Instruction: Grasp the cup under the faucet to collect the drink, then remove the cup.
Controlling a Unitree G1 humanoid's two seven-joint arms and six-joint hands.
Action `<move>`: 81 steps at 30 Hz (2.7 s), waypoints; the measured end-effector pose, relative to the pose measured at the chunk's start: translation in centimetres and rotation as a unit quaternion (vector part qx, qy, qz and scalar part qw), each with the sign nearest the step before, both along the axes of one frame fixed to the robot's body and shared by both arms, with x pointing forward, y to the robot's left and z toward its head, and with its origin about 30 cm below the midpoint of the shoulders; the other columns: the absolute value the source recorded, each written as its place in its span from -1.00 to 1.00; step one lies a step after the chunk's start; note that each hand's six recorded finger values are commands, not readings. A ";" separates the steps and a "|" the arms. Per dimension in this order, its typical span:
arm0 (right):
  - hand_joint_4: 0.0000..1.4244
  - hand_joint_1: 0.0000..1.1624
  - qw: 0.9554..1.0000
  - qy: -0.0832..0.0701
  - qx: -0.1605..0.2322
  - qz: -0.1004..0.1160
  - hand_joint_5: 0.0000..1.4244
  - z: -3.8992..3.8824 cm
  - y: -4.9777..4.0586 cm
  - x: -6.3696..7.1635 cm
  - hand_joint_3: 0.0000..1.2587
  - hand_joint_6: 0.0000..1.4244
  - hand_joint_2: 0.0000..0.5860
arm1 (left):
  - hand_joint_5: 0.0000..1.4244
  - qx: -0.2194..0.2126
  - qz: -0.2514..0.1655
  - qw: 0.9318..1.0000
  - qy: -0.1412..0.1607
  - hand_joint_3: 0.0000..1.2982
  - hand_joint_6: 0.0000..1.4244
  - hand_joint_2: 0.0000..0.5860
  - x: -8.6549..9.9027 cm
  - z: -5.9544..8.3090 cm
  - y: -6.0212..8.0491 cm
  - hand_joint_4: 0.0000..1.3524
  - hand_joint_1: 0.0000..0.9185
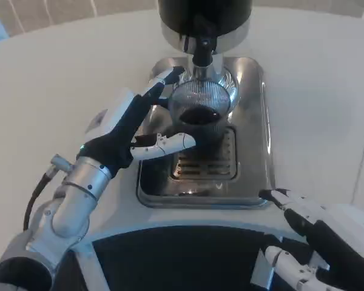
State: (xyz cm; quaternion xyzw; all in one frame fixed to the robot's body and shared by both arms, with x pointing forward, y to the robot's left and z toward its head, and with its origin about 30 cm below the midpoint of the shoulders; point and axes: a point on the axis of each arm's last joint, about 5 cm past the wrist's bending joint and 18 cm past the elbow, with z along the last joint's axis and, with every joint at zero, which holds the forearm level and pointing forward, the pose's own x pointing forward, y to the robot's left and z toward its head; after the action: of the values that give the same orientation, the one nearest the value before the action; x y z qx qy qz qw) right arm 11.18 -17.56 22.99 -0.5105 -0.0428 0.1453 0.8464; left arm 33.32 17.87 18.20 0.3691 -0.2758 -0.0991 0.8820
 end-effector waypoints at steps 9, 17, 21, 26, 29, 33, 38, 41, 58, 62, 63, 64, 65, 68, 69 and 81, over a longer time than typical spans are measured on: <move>-1.00 -1.00 1.000 0.007 0.004 -0.002 -1.00 -0.09 -0.10 0.0 -0.90 -1.00 0.69 | -0.46 0.002 -0.008 1.000 0.004 -0.80 -0.71 -0.79 0.0 0.0 -0.2 -0.80 -0.30; -1.00 -1.00 1.000 0.012 0.005 -0.008 -1.00 -0.17 -0.34 -0.2 -0.90 -1.00 0.68 | -0.42 -0.002 -0.018 1.000 0.005 -0.82 -0.70 -0.79 0.0 -0.2 -0.8 -0.80 -0.27; -1.00 -1.00 1.000 0.014 0.008 -0.010 -1.00 -0.18 -0.51 -0.2 -0.90 -1.00 0.68 | -0.41 -0.003 -0.020 1.000 0.005 -0.80 -0.71 -0.79 0.0 -0.2 -0.9 -0.79 -0.26; -1.00 -1.00 1.000 0.015 0.009 -0.013 -1.00 -0.20 -0.63 -0.3 -0.90 -1.00 0.68 | -0.44 -0.004 -0.023 1.000 0.005 -0.76 -0.80 -0.79 0.0 -0.2 -1.2 -0.77 -0.26; -1.00 -1.00 1.000 0.015 0.011 -0.014 -1.00 -0.19 -0.73 -0.3 -0.89 -1.00 0.68 | -0.51 -0.005 -0.025 1.000 0.005 -0.76 -0.81 -0.79 0.0 -0.3 -1.3 -0.77 -0.26; -1.00 -1.00 1.000 0.016 0.011 -0.015 -1.00 -0.19 -0.84 -0.3 -0.89 -1.00 0.68 | -0.59 -0.005 -0.023 1.000 0.002 -0.76 -0.83 -0.80 0.0 -0.3 -1.5 -0.77 -0.27; -1.00 -1.00 1.000 0.016 0.012 -0.017 -1.00 -0.19 -0.96 -0.4 -0.88 -1.00 0.68 | -0.61 0.014 -0.020 1.000 0.000 -0.76 -0.87 -0.80 0.0 -0.5 -1.9 -0.75 -0.28; -1.00 -1.00 1.000 0.016 0.014 -0.016 -1.00 -0.18 -0.99 -0.4 -0.88 -1.00 0.68 | -0.61 0.017 -0.014 1.000 0.002 -0.76 -0.88 -0.80 0.1 -0.6 -2.0 -0.74 -0.28; -1.00 -0.99 1.000 0.019 0.015 -0.018 -1.00 -0.20 -1.04 -0.4 -0.87 -1.00 0.71 | -0.43 0.014 -0.005 1.000 0.012 -0.73 -0.87 -0.80 0.2 -0.8 -2.7 -0.65 -0.28; -1.00 -0.98 0.999 0.021 0.017 -0.018 -1.00 -0.20 -0.97 -0.3 -0.85 -1.00 0.74 | -0.42 0.014 -0.005 1.000 0.012 -0.73 -0.86 -0.80 0.2 -0.7 -2.8 -0.65 -0.28; -1.00 -0.97 0.999 0.021 0.017 -0.018 -1.00 -0.20 -0.96 -0.3 -0.85 -1.00 0.74 | -0.41 0.014 -0.005 1.000 0.012 -0.72 -0.88 -0.80 0.2 -0.7 -2.8 -0.65 -0.30; -1.00 -0.97 0.999 0.022 0.018 -0.017 -1.00 -0.21 -0.93 -0.3 -0.85 -1.00 0.74 | -0.41 0.014 -0.005 1.000 0.012 -0.71 -0.88 -0.80 0.2 -0.7 -2.8 -0.65 -0.31; -1.00 -0.97 0.999 0.023 0.018 -0.017 -1.00 -0.22 -0.92 -0.3 -0.85 -1.00 0.74 | -0.41 0.015 -0.005 1.000 0.012 -0.71 -0.88 -0.80 0.2 -0.7 -2.8 -0.65 -0.31; -1.00 -0.96 0.999 0.024 0.019 -0.017 -1.00 -0.22 -0.91 -0.2 -0.85 -1.00 0.74 | -0.41 0.015 -0.005 1.000 0.012 -0.71 -0.88 -0.80 0.2 -0.7 -2.8 -0.65 -0.31; -1.00 -0.96 0.999 0.026 0.019 -0.018 -1.00 -0.23 -0.91 -0.2 -0.85 -1.00 0.74 | -0.41 0.016 -0.005 1.000 0.012 -0.71 -0.88 -0.80 0.2 -0.7 -2.9 -0.65 -0.31; -1.00 -0.88 0.999 0.027 0.016 -0.022 -1.00 -0.16 -0.82 -0.1 -0.85 -1.00 0.73 | -0.34 0.035 0.006 0.999 0.008 -0.68 -0.86 -0.81 0.4 -0.3 -3.4 -0.63 -0.34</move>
State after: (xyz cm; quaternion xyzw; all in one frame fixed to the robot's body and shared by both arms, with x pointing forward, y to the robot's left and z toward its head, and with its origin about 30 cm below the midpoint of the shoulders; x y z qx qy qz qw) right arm 11.10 -18.38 22.83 -0.4939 -0.0109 0.1395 0.8582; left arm 33.75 14.44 17.86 0.4011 -0.2631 -0.1062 0.8710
